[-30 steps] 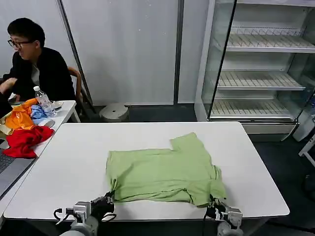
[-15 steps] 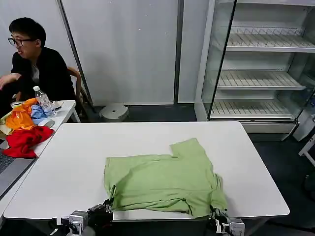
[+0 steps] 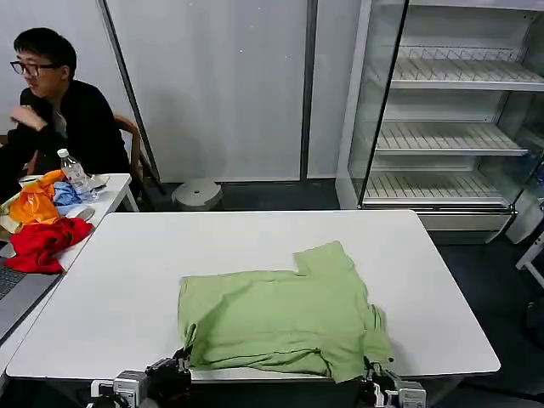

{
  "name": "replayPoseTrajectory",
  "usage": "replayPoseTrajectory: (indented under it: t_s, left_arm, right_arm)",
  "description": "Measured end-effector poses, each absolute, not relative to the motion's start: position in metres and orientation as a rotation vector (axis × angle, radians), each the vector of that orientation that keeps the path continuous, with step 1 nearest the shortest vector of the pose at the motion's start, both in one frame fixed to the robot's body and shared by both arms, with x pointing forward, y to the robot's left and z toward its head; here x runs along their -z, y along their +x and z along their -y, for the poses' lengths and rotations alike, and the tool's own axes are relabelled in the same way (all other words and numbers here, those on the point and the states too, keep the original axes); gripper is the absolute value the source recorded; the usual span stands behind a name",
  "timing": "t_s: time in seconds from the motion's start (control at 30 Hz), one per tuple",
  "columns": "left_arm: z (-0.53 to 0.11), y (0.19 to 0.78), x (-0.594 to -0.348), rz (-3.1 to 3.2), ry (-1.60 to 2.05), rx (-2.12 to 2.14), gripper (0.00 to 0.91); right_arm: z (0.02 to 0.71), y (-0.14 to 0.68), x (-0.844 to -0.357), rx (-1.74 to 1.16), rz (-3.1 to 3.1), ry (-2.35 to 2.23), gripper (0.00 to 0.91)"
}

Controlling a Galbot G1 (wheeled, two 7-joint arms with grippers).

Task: Fold and organize the clothes.

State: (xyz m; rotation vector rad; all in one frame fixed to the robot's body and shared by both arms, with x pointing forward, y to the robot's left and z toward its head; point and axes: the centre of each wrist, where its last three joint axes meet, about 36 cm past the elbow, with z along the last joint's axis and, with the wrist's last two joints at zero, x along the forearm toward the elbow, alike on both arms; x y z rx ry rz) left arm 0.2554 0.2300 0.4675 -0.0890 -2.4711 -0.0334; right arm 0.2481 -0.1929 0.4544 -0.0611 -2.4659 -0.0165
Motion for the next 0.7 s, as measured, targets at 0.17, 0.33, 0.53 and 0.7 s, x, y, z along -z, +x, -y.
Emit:
replayPoseTrajectory:
  t_s: [0.17,0.33,0.53,0.7]
  left_arm:
    - [-0.23,0.256,-0.465,2.467,-0.057,0.038,0.01]
    - [-0.231,0.258,-0.461,2.459,-0.03,0.045,0.01]
    - [-0.233,0.259,-0.453,2.44,0.002,0.05,0.01]
    - [-0.236,0.26,-0.446,2.423,0.027,0.058,0.01]
  right_arm:
    - [0.194,0.251,-0.452,0.013,2.467,-0.07,0.0]
    - [0.196,0.256,-0.448,0.006,2.467,-0.081,0.0]
    - [0.199,0.264,-0.441,-0.006,2.467,-0.091,0.0]
    - [0.201,0.269,-0.434,-0.007,2.467,-0.096,0.0]
